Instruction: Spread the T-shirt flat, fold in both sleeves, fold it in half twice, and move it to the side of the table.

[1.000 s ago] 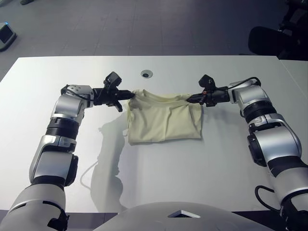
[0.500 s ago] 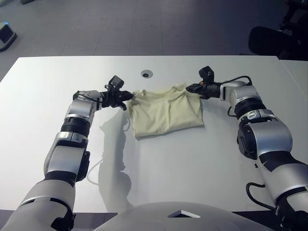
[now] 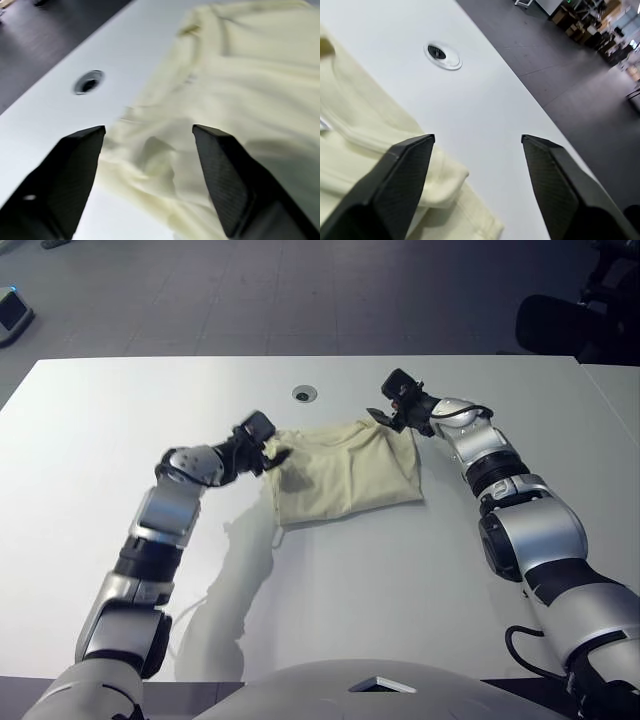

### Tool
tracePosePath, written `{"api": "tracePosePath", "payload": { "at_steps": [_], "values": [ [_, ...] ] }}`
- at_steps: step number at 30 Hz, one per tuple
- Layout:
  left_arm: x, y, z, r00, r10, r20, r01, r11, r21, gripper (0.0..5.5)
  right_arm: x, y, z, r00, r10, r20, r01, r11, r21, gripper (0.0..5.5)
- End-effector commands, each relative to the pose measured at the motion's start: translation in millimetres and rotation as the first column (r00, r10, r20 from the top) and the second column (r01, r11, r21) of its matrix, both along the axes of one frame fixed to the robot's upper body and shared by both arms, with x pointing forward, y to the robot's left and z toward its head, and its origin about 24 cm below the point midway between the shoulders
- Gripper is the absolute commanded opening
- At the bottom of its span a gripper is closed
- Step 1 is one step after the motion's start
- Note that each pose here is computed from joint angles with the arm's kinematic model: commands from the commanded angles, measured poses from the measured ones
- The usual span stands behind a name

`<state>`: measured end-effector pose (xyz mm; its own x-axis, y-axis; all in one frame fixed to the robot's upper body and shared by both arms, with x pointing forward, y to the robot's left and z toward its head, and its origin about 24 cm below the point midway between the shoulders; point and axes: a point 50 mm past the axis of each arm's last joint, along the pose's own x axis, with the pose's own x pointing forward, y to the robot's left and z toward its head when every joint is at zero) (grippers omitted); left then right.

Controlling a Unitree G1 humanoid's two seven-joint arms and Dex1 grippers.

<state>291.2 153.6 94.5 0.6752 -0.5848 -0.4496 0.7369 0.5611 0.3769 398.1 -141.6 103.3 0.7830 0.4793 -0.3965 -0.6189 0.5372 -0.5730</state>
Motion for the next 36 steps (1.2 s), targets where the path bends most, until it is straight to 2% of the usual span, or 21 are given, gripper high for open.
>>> {"api": "tracePosePath", "payload": {
  "at_steps": [1, 4, 7, 9, 11, 14, 17, 21, 24, 27, 30, 33, 35, 36],
  "values": [
    [-17, -3, -10, 0.999, -0.039, -0.028, 0.042, 0.987, 0.154, 3.93, 2, -5, 2, 0.998, 0.03, 0.051, -0.021, 0.986, -0.165, 3.87],
    [-19, 5, -21, 0.999, -0.042, -0.031, 0.049, 0.955, 0.294, 4.4, -5, -10, -13, 0.996, 0.084, 0.023, -0.074, 0.959, -0.275, 4.32],
    [-16, 11, -25, 0.998, -0.053, -0.035, 0.062, 0.931, 0.359, 4.93, -12, -15, -24, 0.989, 0.145, -0.021, -0.144, 0.928, -0.343, 4.83],
    [-11, 12, -23, 0.995, -0.092, -0.034, 0.098, 0.918, 0.385, 5.3, -19, -21, -32, 0.974, 0.213, -0.076, -0.226, 0.892, -0.391, 5.19],
    [0, 17, -17, 0.991, -0.136, -0.017, 0.13, 0.897, 0.422, 5.4, -31, -29, -40, 0.934, 0.304, -0.187, -0.356, 0.827, -0.436, 5.38],
    [21, 27, -6, 0.977, -0.213, 0.007, 0.187, 0.871, 0.454, 5.4, -50, -37, -42, 0.832, 0.434, -0.346, -0.553, 0.706, -0.443, 5.38],
    [40, 37, 3, 0.942, -0.335, 0.029, 0.261, 0.783, 0.564, 5.4, -75, -37, -34, 0.719, 0.529, -0.451, -0.694, 0.589, -0.414, 5.38],
    [65, 31, 13, 0.859, -0.504, 0.093, 0.298, 0.638, 0.71, 5.4, -118, -9, -11, 0.551, 0.646, -0.528, -0.827, 0.505, -0.246, 5.38],
    [82, 0, 26, 0.743, -0.622, 0.247, 0.246, 0.597, 0.763, 5.4, -134, 29, 10, 0.526, 0.74, -0.419, -0.831, 0.552, -0.068, 5.38],
    [91, -14, 44, 0.651, -0.654, 0.386, 0.174, 0.624, 0.762, 5.4, -122, 51, 35, 0.631, 0.727, -0.27, -0.746, 0.664, 0.045, 5.38],
    [93, -10, 69, 0.594, -0.621, 0.51, 0.128, 0.7, 0.703, 5.4, -106, 53, 55, 0.737, 0.65, -0.188, -0.638, 0.76, 0.123, 5.38],
    [87, 4, 81, 0.6, -0.521, 0.607, 0.136, 0.814, 0.565, 5.4, -92, 48, 65, 0.82, 0.555, -0.144, -0.528, 0.829, 0.185, 5.38],
    [73, 15, 71, 0.651, -0.455, 0.607, 0.167, 0.866, 0.471, 5.4, -79, 45, 64, 0.866, 0.485, -0.118, -0.459, 0.867, 0.195, 5.38],
    [61, 18, 62, 0.703, -0.391, 0.595, 0.166, 0.903, 0.397, 5.4, -71, 44, 61, 0.885, 0.454, -0.106, -0.431, 0.883, 0.188, 5.38]
  ]
}}
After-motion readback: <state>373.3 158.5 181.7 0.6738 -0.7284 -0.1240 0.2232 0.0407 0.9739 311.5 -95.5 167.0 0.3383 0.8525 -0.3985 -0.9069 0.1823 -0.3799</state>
